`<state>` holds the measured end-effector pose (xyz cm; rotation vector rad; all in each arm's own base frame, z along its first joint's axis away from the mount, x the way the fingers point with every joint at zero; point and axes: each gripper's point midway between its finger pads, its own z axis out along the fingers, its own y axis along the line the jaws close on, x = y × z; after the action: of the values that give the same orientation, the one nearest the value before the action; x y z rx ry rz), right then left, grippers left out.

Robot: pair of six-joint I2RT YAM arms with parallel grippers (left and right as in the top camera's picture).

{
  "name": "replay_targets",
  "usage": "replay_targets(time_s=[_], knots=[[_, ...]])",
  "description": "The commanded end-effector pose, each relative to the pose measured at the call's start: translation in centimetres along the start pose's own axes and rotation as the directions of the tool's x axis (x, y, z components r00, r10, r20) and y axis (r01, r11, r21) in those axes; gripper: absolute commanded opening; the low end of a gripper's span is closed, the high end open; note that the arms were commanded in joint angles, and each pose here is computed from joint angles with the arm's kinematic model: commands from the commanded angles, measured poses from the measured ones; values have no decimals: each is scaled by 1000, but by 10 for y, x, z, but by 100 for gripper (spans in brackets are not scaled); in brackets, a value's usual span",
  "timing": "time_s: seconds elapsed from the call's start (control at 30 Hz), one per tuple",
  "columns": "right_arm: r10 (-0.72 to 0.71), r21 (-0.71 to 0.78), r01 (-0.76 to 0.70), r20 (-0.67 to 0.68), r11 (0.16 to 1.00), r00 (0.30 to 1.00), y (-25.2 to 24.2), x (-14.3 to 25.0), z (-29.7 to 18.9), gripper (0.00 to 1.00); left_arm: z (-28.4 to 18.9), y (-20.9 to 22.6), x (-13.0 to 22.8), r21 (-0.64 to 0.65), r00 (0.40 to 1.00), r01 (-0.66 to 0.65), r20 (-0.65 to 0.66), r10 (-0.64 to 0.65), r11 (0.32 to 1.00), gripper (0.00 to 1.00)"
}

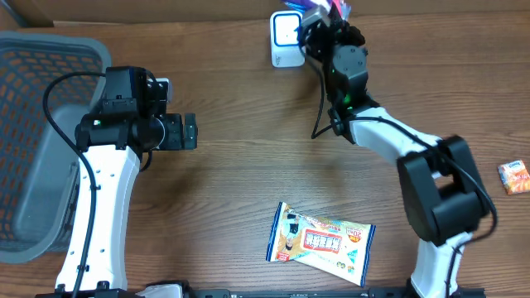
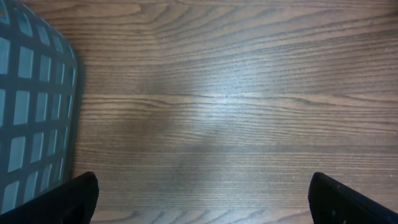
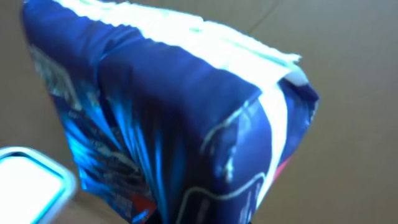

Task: Scan the item barcode
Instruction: 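Raise the purple package and hold it before the white scanner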

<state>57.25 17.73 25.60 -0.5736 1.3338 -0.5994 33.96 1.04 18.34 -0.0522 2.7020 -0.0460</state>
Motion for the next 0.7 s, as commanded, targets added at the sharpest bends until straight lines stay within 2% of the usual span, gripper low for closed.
replay_targets(time_s=[0.0, 0.23, 0.33, 0.67], knots=[[-288, 73, 284, 47, 956, 956, 1, -4, 4, 4, -3, 2, -2, -8, 1000, 12, 13, -12, 1000, 100], [-531, 26, 532, 107, 846, 840, 54, 30, 8, 4, -3, 2, -2, -8, 1000, 12, 13, -12, 1000, 100], [-577, 111, 567, 124, 816, 807, 56, 32, 13, 4, -3, 2, -2, -8, 1000, 12, 13, -12, 1000, 100], [-552, 193, 524, 150, 830, 820, 42, 17, 45, 4, -3, 2, -2, -8, 1000, 12, 13, -12, 1000, 100]])
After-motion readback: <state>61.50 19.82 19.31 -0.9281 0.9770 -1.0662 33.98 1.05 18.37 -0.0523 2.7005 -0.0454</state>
